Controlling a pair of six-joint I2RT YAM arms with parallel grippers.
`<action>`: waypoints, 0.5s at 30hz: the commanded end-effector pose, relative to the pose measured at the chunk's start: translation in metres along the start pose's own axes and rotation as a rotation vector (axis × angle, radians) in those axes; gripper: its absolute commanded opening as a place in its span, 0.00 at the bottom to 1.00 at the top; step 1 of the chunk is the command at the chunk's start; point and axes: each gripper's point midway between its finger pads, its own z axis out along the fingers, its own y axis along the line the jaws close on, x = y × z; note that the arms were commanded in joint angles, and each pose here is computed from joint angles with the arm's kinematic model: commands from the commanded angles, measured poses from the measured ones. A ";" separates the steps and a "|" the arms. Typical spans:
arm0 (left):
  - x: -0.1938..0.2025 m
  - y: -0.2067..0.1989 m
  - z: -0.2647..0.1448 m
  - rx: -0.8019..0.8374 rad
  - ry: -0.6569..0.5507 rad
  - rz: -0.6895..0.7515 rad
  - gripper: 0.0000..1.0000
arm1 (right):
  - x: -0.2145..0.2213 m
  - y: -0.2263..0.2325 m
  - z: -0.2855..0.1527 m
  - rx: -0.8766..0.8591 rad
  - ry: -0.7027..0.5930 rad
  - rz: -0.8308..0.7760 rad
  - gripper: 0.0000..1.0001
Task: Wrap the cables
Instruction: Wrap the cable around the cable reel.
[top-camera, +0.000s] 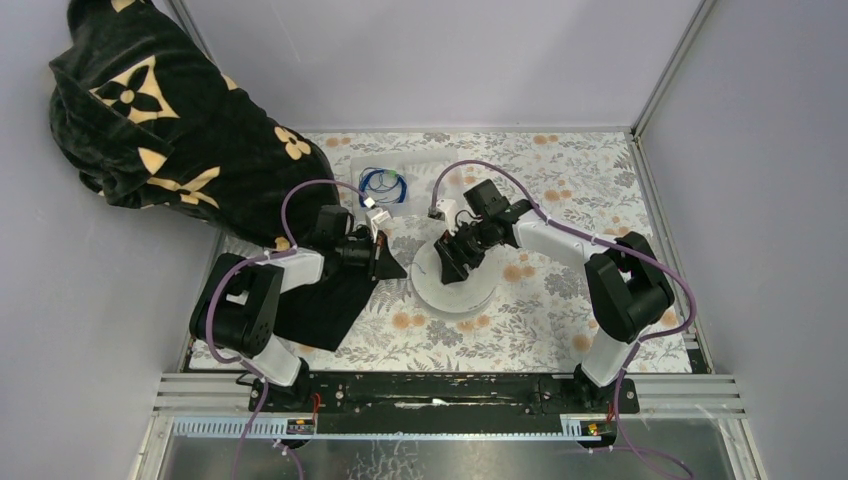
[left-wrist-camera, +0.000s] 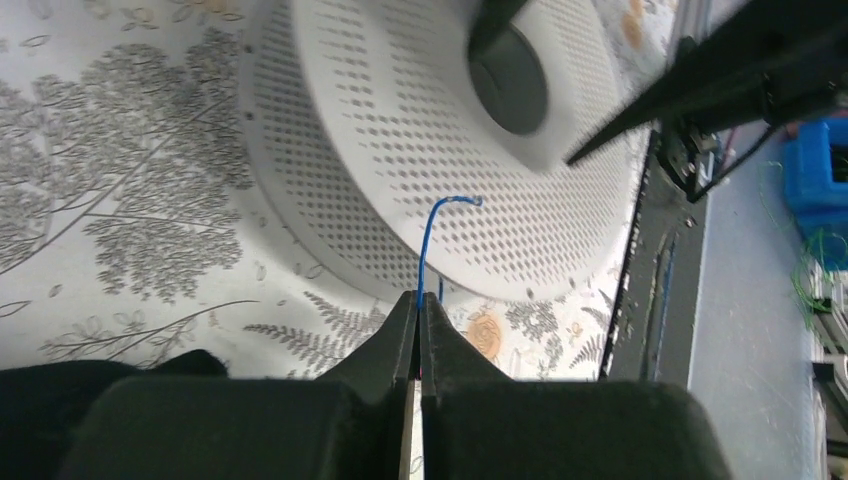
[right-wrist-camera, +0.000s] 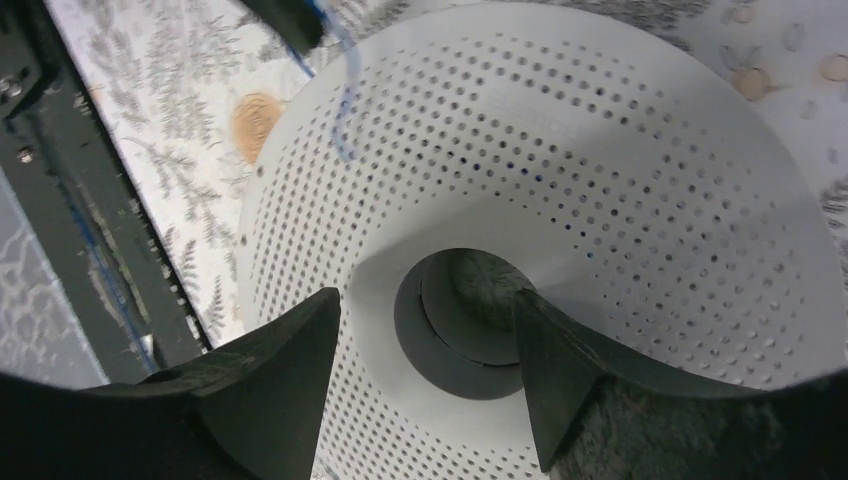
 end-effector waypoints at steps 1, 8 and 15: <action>-0.011 -0.026 -0.004 0.133 -0.051 0.181 0.04 | -0.009 -0.033 -0.012 0.185 -0.029 0.035 0.70; -0.005 -0.041 0.003 0.158 -0.037 0.343 0.03 | -0.009 -0.040 -0.011 0.170 -0.023 0.084 0.70; 0.010 -0.044 0.024 0.105 0.036 0.479 0.02 | -0.012 -0.038 -0.009 0.139 -0.024 0.099 0.70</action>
